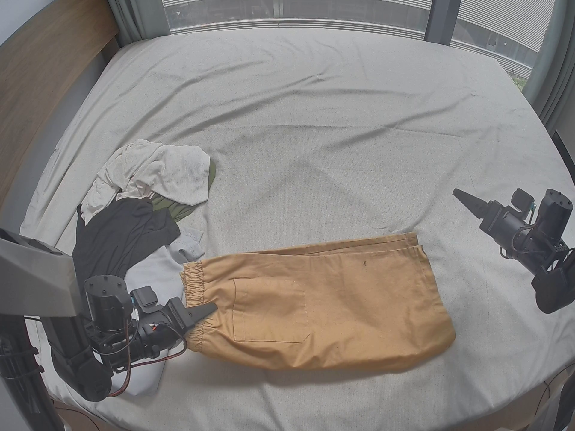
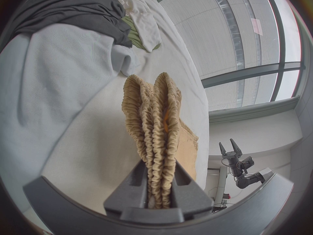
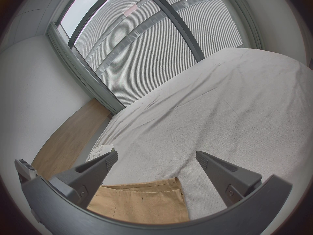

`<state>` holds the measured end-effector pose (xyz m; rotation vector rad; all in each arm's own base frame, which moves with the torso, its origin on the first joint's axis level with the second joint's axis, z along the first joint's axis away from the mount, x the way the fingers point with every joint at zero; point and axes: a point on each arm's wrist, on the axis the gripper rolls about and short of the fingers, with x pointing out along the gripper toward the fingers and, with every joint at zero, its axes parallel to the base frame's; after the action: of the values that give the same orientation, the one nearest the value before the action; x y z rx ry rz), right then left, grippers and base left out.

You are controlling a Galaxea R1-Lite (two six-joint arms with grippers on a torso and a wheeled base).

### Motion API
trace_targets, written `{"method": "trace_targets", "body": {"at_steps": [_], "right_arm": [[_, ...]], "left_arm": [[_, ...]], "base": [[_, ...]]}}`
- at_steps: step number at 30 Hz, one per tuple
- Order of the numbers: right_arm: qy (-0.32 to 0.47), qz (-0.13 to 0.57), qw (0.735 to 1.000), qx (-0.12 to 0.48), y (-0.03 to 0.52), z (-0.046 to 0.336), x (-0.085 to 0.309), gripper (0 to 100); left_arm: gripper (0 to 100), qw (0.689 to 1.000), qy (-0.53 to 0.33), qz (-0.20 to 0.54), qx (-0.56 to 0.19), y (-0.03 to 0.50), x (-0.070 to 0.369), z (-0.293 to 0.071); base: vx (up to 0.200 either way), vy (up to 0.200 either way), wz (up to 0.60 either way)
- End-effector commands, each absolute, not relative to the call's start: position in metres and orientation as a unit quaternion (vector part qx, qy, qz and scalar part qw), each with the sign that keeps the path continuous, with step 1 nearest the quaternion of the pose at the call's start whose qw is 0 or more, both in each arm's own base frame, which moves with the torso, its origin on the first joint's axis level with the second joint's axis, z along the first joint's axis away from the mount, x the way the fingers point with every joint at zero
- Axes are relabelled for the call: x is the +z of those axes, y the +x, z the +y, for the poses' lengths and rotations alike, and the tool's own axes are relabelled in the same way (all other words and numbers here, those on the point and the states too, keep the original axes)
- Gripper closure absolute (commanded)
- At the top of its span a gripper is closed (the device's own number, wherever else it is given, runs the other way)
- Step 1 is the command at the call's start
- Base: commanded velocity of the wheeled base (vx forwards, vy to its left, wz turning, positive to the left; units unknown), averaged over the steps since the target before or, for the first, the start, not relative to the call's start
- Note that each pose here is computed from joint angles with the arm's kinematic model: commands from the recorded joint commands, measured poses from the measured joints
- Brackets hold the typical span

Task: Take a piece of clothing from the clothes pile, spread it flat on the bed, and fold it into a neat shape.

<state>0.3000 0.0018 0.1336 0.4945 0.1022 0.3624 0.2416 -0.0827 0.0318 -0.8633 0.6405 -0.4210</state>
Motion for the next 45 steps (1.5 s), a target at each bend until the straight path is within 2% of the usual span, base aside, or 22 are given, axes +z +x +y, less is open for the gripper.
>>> {"method": "trace_targets", "body": {"at_steps": [1, 12, 17, 31, 45], "right_arm": [[0.244, 0.051, 0.952, 0.178, 0.301, 0.002, 0.133, 0], [0.244, 0.054, 0.952, 0.177, 0.302, 0.002, 0.131, 0], [0.245, 0.055, 0.952, 0.177, 0.302, 0.002, 0.131, 0], [0.245, 0.050, 0.952, 0.179, 0.303, -0.003, 0.133, 0], [0.249, 0.026, 0.951, 0.183, 0.298, -0.010, 0.148, 0]], "left_arm": [[100, 0.840, -0.411, 0.301, -0.186, 0.239, 0.032, -0.074], [100, 0.849, -0.418, 0.278, -0.165, 0.241, 0.038, -0.057], [100, 0.848, -0.416, 0.262, -0.195, 0.238, 0.052, -0.062], [100, 0.828, -0.397, 0.223, -0.328, 0.243, 0.085, -0.117], [100, 0.805, -0.384, 0.230, -0.389, 0.249, 0.084, -0.160]], "base": [[0.000, 0.000, 0.00], [0.000, 0.000, 0.00], [0.000, 0.000, 0.00], [0.000, 0.000, 0.00], [0.000, 0.000, 0.00]]}}
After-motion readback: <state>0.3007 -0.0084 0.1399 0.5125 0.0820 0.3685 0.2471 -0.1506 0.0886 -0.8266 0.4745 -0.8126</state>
